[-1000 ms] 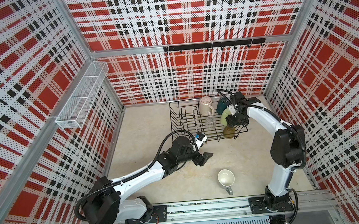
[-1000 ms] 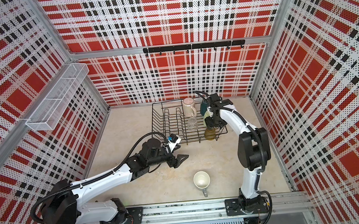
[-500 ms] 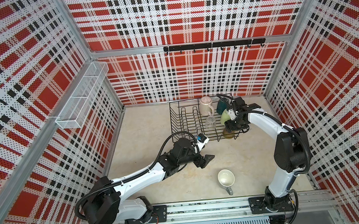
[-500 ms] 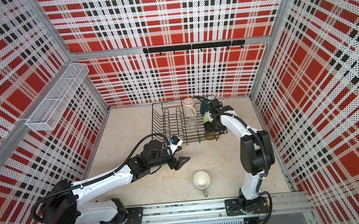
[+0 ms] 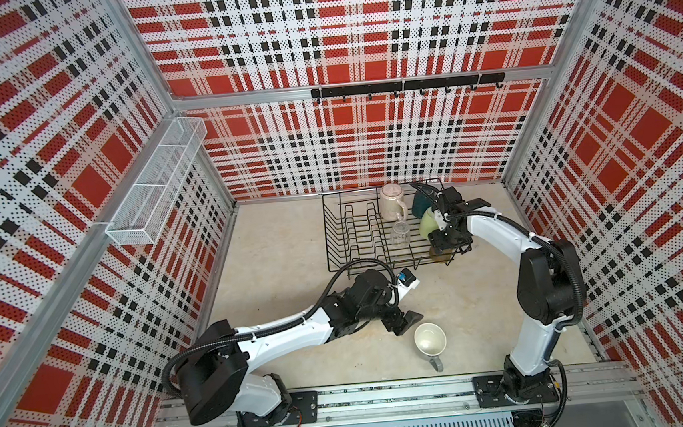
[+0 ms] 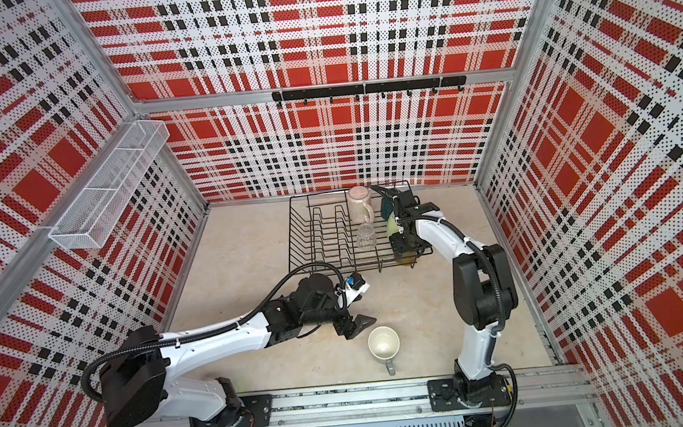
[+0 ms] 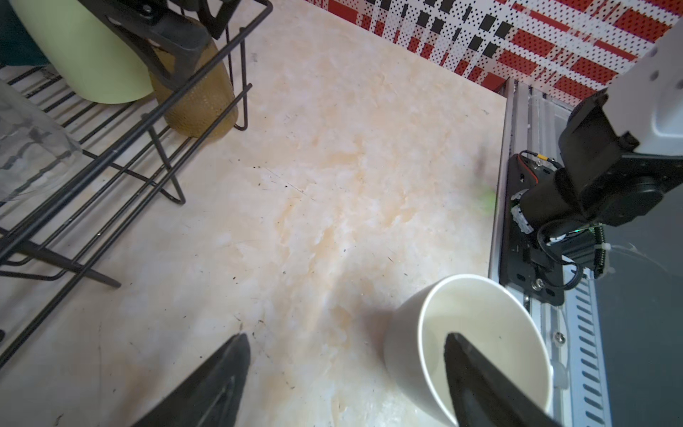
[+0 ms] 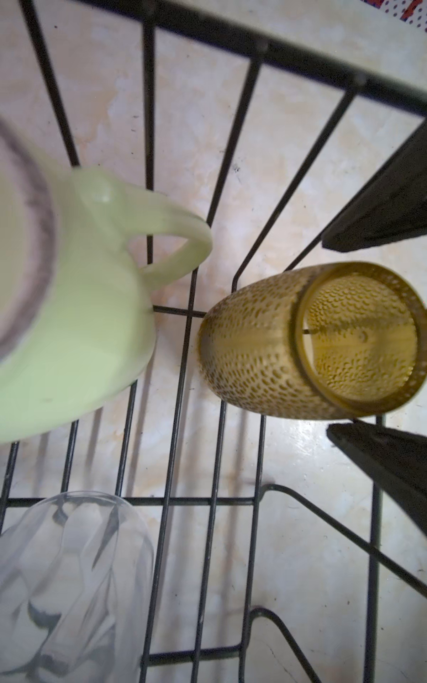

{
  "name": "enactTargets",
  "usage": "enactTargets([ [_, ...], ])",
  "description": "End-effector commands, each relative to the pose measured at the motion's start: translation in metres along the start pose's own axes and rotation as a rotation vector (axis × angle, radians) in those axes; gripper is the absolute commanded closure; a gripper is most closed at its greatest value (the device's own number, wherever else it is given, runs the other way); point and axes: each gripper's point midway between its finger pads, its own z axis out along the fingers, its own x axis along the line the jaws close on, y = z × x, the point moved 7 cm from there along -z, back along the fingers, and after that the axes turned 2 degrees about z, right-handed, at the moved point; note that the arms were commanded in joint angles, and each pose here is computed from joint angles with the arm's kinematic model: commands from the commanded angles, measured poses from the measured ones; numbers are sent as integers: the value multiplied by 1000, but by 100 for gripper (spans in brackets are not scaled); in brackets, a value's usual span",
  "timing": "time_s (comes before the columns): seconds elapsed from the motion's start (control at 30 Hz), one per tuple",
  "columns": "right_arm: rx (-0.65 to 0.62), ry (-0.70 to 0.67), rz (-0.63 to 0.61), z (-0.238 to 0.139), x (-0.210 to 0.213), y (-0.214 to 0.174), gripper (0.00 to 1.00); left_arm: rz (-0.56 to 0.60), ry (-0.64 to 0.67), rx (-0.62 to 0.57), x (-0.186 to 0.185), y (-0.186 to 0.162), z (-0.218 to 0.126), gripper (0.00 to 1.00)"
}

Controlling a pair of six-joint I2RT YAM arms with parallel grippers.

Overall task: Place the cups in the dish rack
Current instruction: 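Lower the olive glass into the rack while the left gripper reaches for the cream mug, then release the olive glass with the right gripper while the left gripper grasps the cream mug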

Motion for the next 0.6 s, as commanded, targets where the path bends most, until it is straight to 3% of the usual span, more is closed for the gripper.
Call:
enactTargets([
  [0.0, -134, 9, 18, -34, -1, 10, 16, 19, -37, 41, -7, 4, 6, 14],
  [0.07, -198, 5, 29, -51, -4, 13, 9, 18, -63, 55, -12, 4, 10, 13],
  [0.37, -475, -27, 92, -121, -19, 8, 0, 45, -76, 222, -16, -17, 30, 16],
  [0.57, -731, -117, 230, -157, -38, -7, 0, 66, -78, 311, -19, -28, 43, 28],
])
